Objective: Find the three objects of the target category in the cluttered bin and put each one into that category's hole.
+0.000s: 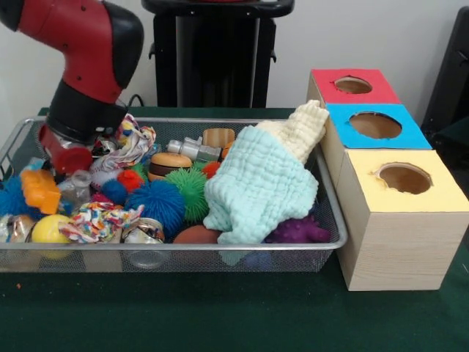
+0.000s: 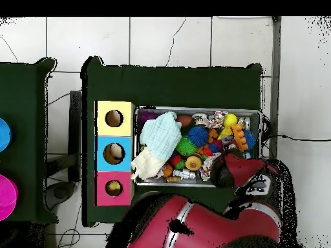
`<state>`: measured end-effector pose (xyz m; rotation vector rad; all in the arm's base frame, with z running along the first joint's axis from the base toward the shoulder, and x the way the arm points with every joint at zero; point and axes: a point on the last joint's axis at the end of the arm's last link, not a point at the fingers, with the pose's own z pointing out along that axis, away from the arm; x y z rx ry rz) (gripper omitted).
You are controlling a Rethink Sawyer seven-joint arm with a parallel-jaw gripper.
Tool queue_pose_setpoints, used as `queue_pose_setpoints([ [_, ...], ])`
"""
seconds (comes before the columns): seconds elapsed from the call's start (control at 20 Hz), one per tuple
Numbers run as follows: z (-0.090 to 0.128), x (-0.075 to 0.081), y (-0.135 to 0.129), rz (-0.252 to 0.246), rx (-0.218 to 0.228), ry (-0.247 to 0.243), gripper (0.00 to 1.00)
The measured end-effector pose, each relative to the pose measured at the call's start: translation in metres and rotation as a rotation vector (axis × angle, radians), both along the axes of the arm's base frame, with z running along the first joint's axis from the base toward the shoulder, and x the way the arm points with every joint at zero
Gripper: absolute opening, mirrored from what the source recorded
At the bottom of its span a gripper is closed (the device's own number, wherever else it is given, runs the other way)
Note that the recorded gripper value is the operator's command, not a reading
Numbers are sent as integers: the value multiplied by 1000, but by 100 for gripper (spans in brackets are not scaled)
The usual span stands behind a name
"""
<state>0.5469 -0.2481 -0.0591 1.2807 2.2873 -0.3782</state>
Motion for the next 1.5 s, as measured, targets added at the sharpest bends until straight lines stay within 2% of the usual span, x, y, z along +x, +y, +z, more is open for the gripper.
queue_pose_setpoints([
  [0.05,-3,7,-6,-32,37,-35,100],
  [0.2,-19,7,-30,-185,189,-107,100],
  [0.25,-16,9,-36,-215,214,-122,100],
  [0.3,-13,7,-47,-266,262,-138,100],
  [0.35,-12,6,-52,-321,333,-144,100],
  [0.4,-10,8,-54,-349,382,-142,100],
  [0.5,-8,10,-54,-376,451,-123,100],
  [0.6,-7,12,-54,-388,497,-101,100],
  [0.7,-7,16,-55,-398,578,-47,100],
  [0.95,-7,18,-51,-402,656,17,100],
  [1.1,-6,19,-45,-398,669,42,100],
  [1.35,-5,25,-18,-353,648,81,100],
  [1.4,-4,26,-1,-323,631,105,100],
  [1.5,0,28,16,-289,605,128,100],
])
